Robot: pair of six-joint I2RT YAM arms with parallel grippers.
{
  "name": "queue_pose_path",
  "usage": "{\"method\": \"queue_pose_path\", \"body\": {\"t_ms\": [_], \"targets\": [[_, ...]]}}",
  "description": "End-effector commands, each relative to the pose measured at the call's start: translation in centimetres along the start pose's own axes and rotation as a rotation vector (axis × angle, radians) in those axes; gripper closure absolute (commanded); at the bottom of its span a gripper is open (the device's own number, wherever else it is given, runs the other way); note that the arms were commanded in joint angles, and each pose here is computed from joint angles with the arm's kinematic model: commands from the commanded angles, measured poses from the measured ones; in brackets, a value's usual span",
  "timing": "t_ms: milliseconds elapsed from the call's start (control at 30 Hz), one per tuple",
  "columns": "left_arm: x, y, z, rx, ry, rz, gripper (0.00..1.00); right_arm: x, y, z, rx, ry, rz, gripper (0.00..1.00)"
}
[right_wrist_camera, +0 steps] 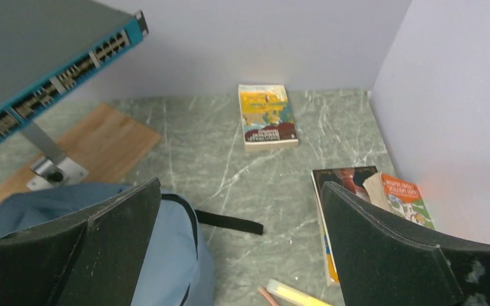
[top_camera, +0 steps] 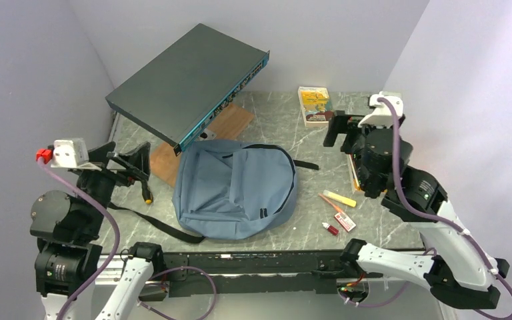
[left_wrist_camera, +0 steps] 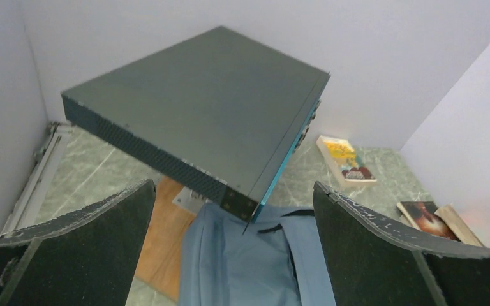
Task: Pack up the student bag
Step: Unzip the student bag at the center of the board.
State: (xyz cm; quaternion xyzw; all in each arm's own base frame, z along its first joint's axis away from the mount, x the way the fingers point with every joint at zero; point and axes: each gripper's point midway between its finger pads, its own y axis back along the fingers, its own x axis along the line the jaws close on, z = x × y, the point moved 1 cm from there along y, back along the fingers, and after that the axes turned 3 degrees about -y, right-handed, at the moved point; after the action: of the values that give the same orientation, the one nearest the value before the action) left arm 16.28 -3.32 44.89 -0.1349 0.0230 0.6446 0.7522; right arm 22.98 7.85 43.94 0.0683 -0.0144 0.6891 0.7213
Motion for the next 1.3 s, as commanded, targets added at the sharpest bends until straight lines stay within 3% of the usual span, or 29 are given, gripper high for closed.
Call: {"method": "queue_pose_path", "body": {"t_ms": [0,233,367,567,800,900,1000,1200,1267], "targets": [[1.3,0.4,-2.4,0.064,-0.014,0.059,0.01,0.3,-0.6,-2.8,0.053,0.038,-0.018,0.0],[2.5,1.7,-7.9,0.218,0.016,0.101,0.01,2.7,-3.0,-10.9,0.177,0.053,-0.037,0.0],[2.7,2.8,-11.1,0.306,0.079,0.123,0.01,6.6,-3.6,-17.3,0.343,0.071,0.106,0.0],[1.3,3.5,-16.4,0.465,0.208,0.059,0.01,9.0,-4.1,-27.3,0.656,0.103,0.182,0.0],[-2.1,3.0,-23.1,0.661,0.429,-0.119,0.01,9.2,-3.2,-31.4,0.819,-0.001,0.31,0.02],[-4.1,2.7,-25.7,0.699,0.56,-0.245,0.01,8.6,-3.0,-32.7,0.85,-0.041,0.339,0.11],[-6.2,2.3,-25.8,0.639,0.633,-0.409,0.01,8.0,-3.0,-34.4,0.878,-0.038,0.331,0.2],[-8.2,2.2,-26.8,0.633,0.574,-0.444,0.01,9.5,-2.0,-36.4,0.934,-0.097,0.426,0.43],[-8.9,1.6,-27.9,0.661,0.521,-0.404,0.01,10.1,-1.8,-36.7,0.936,-0.137,0.449,0.45]]}}
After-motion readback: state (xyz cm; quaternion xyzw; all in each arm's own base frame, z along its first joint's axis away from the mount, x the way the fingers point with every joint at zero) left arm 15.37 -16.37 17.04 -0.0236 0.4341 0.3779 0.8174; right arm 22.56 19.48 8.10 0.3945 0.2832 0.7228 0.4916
